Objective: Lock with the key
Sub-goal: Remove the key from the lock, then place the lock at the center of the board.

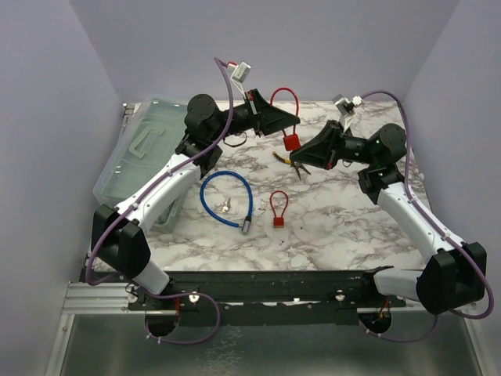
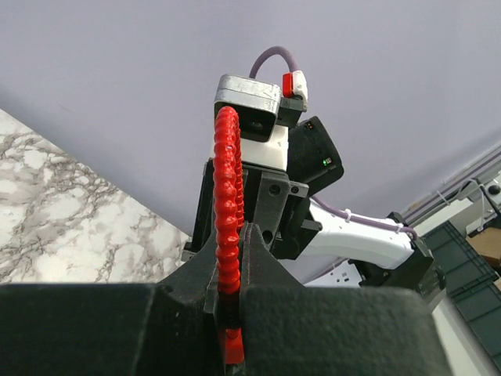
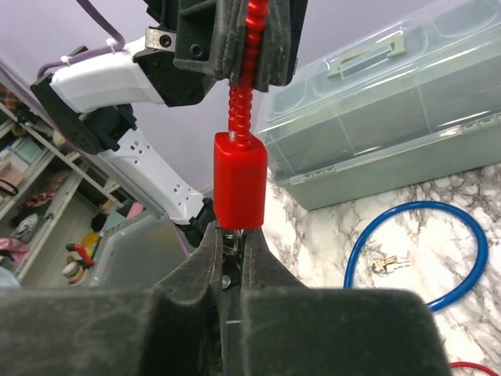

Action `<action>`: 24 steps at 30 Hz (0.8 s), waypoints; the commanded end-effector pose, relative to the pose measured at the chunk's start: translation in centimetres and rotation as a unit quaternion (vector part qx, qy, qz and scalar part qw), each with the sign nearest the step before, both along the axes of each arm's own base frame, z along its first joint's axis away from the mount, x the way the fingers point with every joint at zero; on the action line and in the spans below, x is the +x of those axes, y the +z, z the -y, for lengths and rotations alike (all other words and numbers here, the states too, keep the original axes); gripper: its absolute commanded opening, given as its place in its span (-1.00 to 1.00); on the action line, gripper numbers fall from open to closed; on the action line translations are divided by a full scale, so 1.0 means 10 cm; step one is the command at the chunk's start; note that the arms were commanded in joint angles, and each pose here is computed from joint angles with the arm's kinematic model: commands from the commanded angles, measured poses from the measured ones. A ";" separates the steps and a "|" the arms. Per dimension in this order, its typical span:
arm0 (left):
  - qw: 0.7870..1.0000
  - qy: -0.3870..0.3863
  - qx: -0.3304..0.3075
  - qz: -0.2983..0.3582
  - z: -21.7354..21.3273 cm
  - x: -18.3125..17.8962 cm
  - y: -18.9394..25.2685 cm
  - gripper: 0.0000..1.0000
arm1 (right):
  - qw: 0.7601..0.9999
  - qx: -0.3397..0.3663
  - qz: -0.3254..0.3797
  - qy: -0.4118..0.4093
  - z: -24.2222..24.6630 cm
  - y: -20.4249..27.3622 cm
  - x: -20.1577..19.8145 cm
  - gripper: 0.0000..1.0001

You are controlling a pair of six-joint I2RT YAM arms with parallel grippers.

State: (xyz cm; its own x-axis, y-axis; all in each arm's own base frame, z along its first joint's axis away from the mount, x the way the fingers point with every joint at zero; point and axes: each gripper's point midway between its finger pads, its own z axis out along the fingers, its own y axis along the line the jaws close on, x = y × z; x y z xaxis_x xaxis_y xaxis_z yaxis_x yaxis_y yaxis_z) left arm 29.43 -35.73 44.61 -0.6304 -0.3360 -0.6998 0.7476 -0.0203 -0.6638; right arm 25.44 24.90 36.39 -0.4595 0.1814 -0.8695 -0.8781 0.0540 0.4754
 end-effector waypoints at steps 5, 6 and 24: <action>0.998 0.059 -0.017 0.030 -0.14 0.19 0.09 -1.00 | 1.000 -0.007 0.002 -0.002 -0.01 -0.11 -0.04 -0.99; 0.997 0.069 -0.019 0.029 -0.17 0.24 0.10 -1.00 | 1.000 -0.012 -0.002 -0.006 -0.01 -0.15 -0.03 -1.00; 0.997 0.070 0.015 0.009 -0.22 0.38 -0.24 -1.00 | 0.995 -0.077 -0.048 -0.048 0.07 -0.62 0.00 -0.99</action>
